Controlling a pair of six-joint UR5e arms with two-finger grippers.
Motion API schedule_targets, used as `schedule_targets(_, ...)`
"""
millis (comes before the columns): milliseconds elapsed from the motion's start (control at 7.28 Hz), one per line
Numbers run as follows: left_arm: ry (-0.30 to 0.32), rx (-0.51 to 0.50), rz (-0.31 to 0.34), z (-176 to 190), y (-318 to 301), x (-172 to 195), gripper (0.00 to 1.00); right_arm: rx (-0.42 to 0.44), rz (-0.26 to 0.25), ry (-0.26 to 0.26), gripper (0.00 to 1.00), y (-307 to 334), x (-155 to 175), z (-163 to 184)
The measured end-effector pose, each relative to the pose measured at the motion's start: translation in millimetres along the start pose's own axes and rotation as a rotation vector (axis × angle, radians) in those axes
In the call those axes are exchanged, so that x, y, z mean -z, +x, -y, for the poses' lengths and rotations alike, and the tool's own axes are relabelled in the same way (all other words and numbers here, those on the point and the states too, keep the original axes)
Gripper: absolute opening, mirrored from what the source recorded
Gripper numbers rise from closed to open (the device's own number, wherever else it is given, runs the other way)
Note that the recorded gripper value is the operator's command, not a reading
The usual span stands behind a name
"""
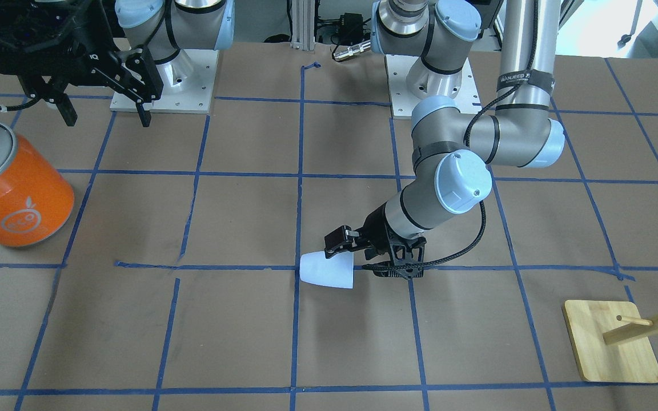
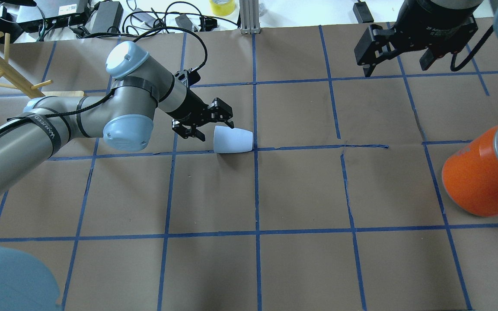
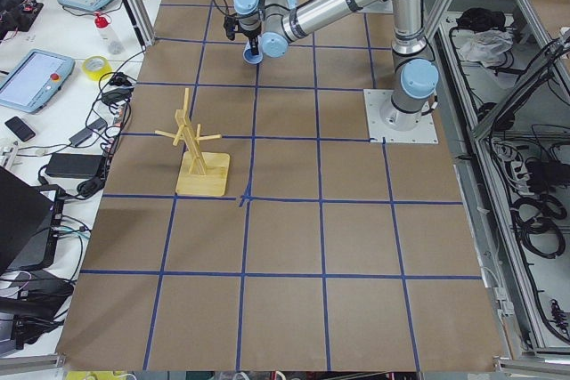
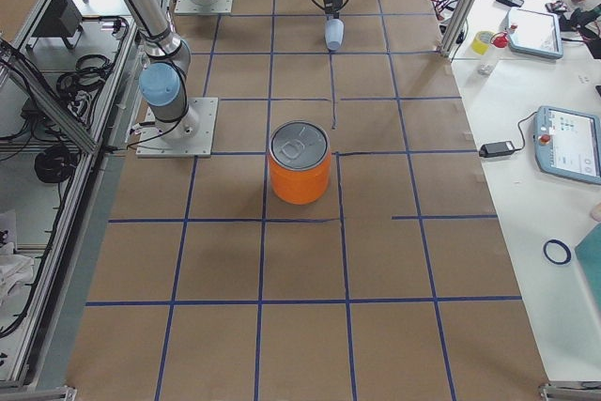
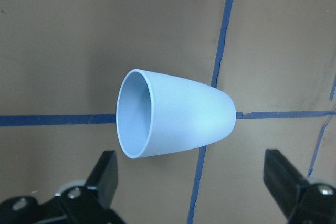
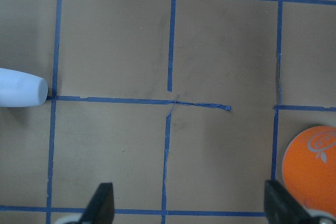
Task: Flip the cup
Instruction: 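Reach the left gripper to the lying cup and grasp its base, then lift the cup with the left gripper and rotate it upright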
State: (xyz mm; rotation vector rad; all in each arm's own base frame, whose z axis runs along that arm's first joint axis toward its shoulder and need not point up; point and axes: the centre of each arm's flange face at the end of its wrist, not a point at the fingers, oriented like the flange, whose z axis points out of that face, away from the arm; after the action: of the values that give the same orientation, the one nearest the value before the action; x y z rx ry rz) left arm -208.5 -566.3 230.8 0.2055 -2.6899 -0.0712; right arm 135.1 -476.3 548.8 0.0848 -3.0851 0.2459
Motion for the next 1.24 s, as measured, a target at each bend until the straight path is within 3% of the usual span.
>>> schedule_targets(412,0.004,0.004,-0.006,7,-5,-15,0.98,0.002,-0.003,0.001,1.00,3,-2,3)
schedule_targets(824,0.013,-0.004,-0.052,13,-1,-19,0.97,-0.012,-0.003,-0.022,1.00,11,-4,3)
schedule_targets(1099,0.021,-0.017,-0.062,15,2,-27,0.24,-0.012,-0.007,-0.052,1.00,12,0,-2)
schedule_targets(1237,0.023,-0.027,-0.064,14,6,-30,0.00,-0.011,-0.005,-0.056,1.00,12,0,-2)
